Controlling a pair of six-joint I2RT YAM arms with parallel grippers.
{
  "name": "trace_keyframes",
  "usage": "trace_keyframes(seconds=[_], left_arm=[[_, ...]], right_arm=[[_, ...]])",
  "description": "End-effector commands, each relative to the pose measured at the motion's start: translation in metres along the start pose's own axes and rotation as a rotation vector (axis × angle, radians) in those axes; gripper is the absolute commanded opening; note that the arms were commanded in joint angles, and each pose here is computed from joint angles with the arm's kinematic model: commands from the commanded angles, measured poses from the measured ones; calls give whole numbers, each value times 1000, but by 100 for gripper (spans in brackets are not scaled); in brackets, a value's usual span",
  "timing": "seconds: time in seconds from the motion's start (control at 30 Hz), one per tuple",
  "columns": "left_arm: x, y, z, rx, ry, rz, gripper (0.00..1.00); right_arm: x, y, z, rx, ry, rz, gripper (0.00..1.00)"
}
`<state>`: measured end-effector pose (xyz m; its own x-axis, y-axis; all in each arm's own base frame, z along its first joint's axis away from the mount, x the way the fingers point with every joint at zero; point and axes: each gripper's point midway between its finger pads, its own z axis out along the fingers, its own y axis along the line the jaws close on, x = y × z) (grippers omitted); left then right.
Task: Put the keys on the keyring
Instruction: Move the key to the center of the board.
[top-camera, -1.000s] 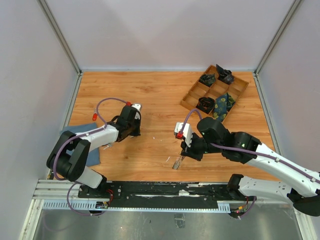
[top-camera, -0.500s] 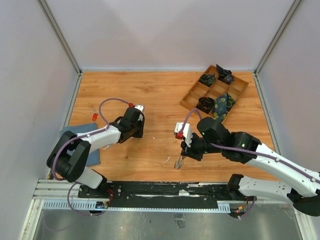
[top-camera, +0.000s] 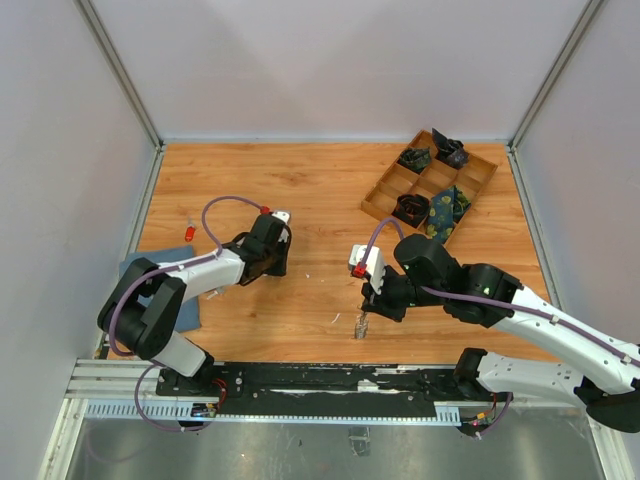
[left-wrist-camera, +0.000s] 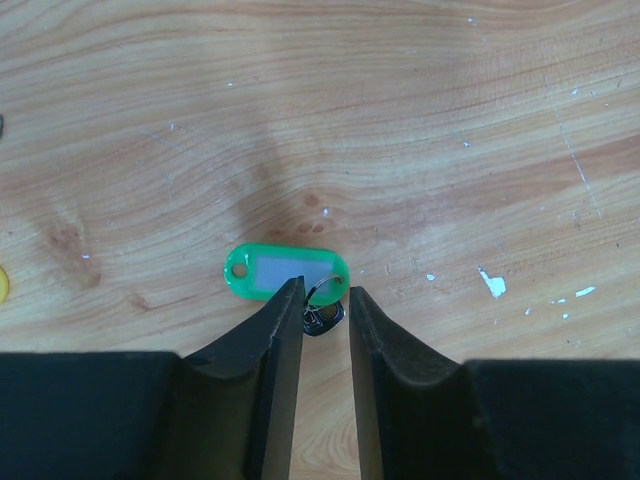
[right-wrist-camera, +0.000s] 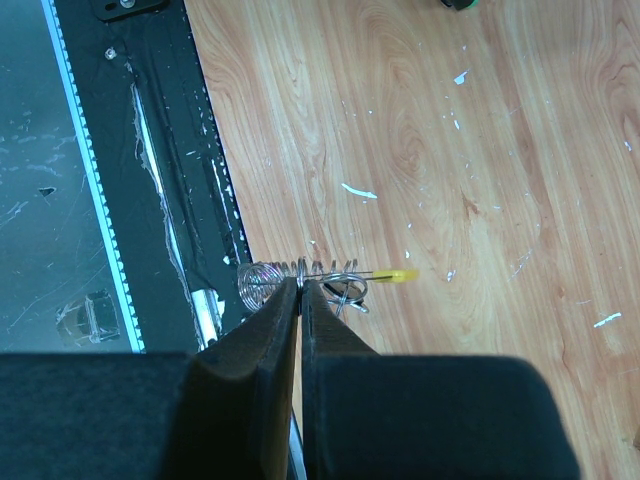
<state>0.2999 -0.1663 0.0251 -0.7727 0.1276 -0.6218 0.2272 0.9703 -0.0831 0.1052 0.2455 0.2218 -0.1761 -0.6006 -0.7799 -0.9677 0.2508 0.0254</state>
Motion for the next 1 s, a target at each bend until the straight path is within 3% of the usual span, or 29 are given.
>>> trace_keyframes(seconds=[0.0, 0.47, 0.8, 0.97], left_arm=[[-9, -5, 1, 7, -11, 13, 28], [-11, -4, -4, 4, -23, 18, 1], [-39, -19, -28, 93, -129, 44, 1], [-53, -36, -51, 185, -224, 92, 1]], right_arm=[[-1, 5, 0, -15, -13, 1, 5], [-2, 1, 0, 9, -14, 2, 5], [-16, -12, -7, 97, -114, -3, 5], [-16, -14, -10, 104, -79, 5, 4]])
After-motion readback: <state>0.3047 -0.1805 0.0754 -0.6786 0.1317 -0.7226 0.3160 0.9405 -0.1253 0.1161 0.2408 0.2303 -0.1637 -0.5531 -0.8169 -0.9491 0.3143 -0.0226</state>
